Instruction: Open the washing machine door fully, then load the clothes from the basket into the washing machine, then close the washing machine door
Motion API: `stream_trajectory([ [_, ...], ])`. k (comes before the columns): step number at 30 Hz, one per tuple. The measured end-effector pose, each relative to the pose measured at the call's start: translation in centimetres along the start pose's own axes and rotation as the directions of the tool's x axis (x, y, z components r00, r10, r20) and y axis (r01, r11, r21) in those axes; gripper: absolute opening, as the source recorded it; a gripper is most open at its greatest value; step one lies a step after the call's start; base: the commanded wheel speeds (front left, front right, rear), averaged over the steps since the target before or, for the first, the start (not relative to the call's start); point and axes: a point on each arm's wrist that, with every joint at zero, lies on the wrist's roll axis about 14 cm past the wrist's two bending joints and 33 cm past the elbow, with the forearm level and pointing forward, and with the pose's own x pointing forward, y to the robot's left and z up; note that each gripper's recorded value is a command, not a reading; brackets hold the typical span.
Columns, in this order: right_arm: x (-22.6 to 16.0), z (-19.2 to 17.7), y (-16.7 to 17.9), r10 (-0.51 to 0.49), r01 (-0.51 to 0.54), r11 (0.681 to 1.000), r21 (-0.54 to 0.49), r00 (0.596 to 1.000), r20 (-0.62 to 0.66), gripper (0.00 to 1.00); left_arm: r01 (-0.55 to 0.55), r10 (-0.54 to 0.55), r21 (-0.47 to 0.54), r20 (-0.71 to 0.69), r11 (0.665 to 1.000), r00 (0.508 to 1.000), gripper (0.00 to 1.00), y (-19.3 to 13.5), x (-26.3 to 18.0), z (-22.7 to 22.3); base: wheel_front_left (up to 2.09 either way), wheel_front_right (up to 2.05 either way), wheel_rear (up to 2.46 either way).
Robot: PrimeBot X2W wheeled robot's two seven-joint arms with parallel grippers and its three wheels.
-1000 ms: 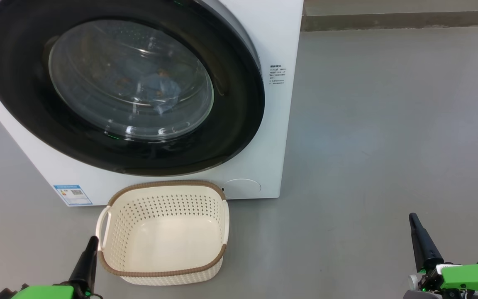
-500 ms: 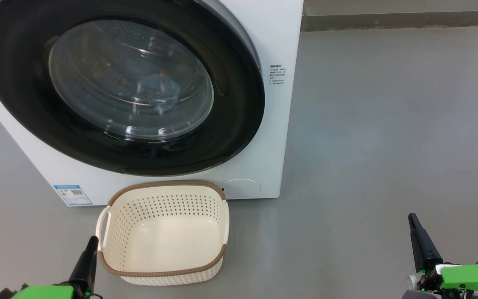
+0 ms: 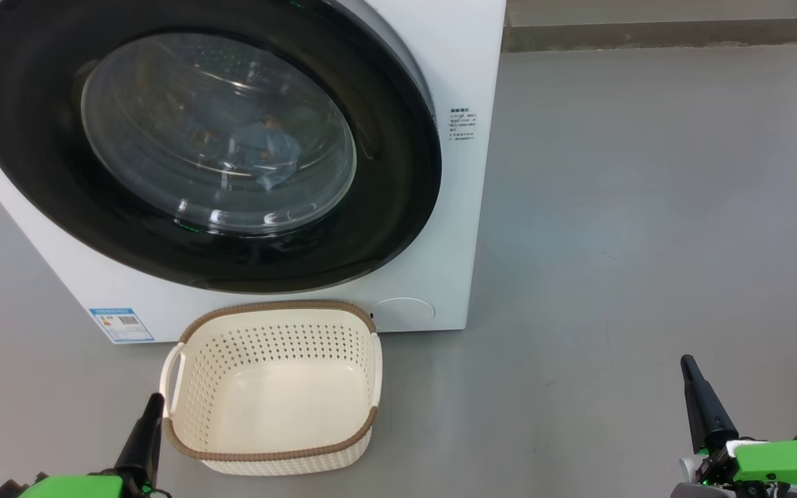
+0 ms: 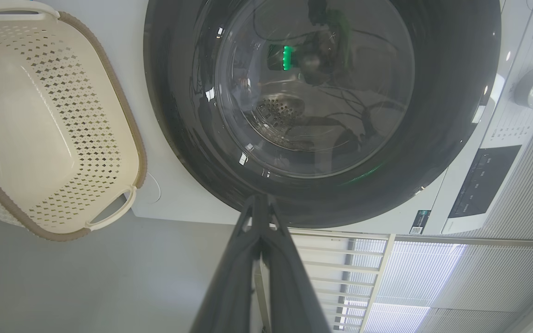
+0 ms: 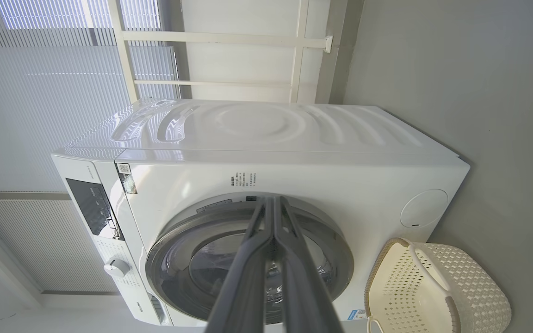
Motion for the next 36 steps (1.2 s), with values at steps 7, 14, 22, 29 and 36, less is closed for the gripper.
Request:
stream_trajectory([
  [7, 0.00, -0.01, 0.00, 0.000, 0.000, 1.000, 0.000, 1.000, 0.000, 0.00, 0.000, 0.000, 0.000, 0.000, 1.000, 1.000, 0.00, 0.00, 0.00, 0.00, 0.00, 0.00, 0.00],
  [14, 0.00, -0.01, 0.00, 0.000, 0.000, 1.000, 0.000, 1.000, 0.000, 0.00, 0.000, 0.000, 0.000, 0.000, 1.000, 1.000, 0.00, 0.00, 0.00, 0.00, 0.00, 0.00, 0.00],
  [22, 0.00, 0.00, 0.00, 0.000, 0.000, 1.000, 0.000, 1.000, 0.000, 0.00, 0.000, 0.000, 0.000, 0.000, 1.000, 1.000, 0.00, 0.00, 0.00, 0.00, 0.00, 0.00, 0.00],
  [29, 0.00, 0.00, 0.00, 0.000, 0.000, 1.000, 0.000, 1.000, 0.000, 0.00, 0.000, 0.000, 0.000, 0.000, 1.000, 1.000, 0.00, 0.00, 0.00, 0.00, 0.00, 0.00, 0.00],
  [36, 0.00, -0.01, 0.00, 0.000, 0.000, 1.000, 0.000, 1.000, 0.000, 0.00, 0.000, 0.000, 0.000, 0.000, 1.000, 1.000, 0.00, 0.00, 0.00, 0.00, 0.00, 0.00, 0.00],
])
